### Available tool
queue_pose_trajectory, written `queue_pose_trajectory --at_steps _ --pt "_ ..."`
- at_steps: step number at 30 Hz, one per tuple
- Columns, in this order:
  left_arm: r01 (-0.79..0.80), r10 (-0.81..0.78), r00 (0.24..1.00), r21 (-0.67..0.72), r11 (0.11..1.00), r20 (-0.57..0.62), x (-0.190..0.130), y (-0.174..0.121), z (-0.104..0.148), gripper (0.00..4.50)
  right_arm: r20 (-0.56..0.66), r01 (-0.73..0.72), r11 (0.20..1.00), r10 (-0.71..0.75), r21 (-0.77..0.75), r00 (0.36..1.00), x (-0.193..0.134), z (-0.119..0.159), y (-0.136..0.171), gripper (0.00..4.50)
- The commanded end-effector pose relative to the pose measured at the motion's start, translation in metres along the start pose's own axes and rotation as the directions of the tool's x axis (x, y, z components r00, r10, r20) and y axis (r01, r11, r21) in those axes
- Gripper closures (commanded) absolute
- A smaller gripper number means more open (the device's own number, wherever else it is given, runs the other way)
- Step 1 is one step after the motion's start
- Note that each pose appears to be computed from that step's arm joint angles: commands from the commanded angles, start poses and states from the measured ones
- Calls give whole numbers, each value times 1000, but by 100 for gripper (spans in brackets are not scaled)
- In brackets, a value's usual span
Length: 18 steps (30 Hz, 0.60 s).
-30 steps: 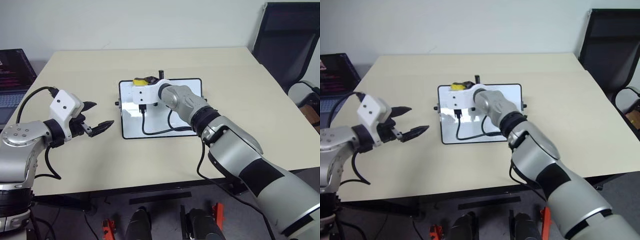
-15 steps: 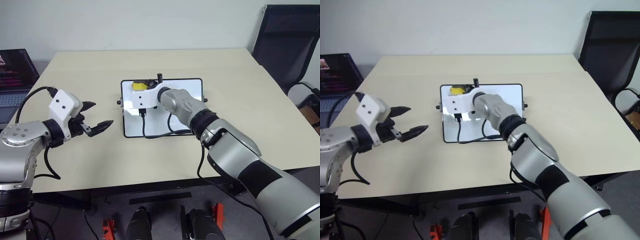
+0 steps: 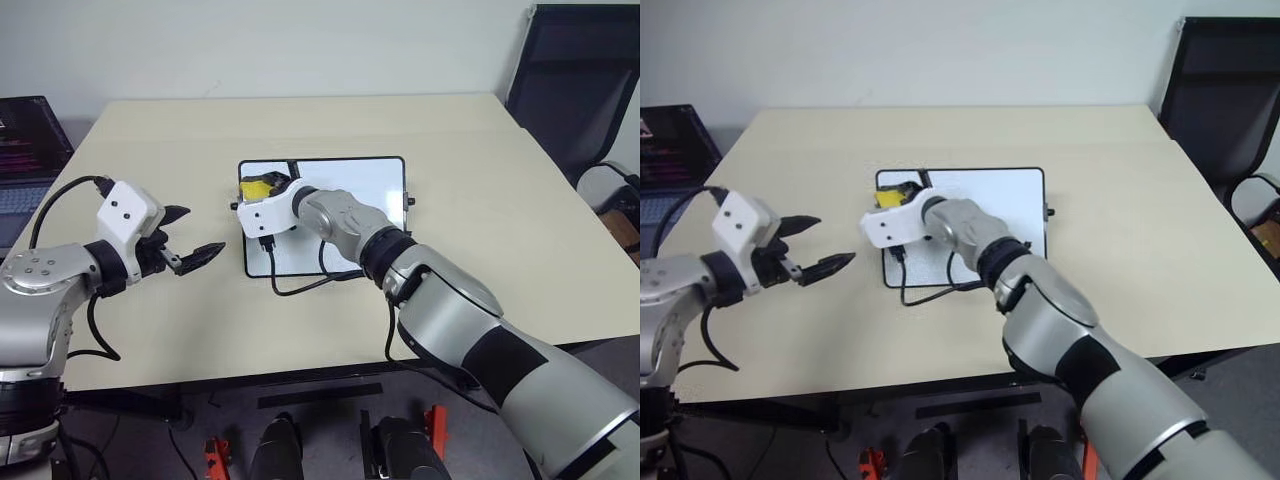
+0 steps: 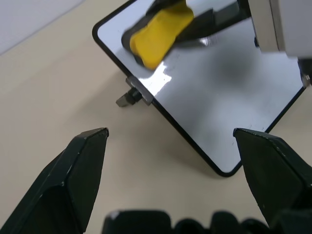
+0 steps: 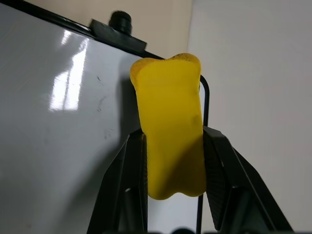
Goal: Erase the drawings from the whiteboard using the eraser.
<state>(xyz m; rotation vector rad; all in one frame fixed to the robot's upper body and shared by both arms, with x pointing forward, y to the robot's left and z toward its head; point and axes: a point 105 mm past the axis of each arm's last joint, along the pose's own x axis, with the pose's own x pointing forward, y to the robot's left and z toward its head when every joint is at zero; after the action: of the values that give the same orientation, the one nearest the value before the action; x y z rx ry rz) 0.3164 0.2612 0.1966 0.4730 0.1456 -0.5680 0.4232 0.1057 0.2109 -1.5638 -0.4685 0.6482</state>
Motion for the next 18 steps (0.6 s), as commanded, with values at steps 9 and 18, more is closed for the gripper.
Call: queue_pose_trajectory --at_steps 9,18 --pt "-39 38 998 44 998 42 -9 6 17 0 -18 -148 989 147 -31 989 -2 -6 24 336" --pt "-34 32 999 46 998 42 -9 4 17 0 -40 228 972 -226 57 973 -8 -17 -52 336"
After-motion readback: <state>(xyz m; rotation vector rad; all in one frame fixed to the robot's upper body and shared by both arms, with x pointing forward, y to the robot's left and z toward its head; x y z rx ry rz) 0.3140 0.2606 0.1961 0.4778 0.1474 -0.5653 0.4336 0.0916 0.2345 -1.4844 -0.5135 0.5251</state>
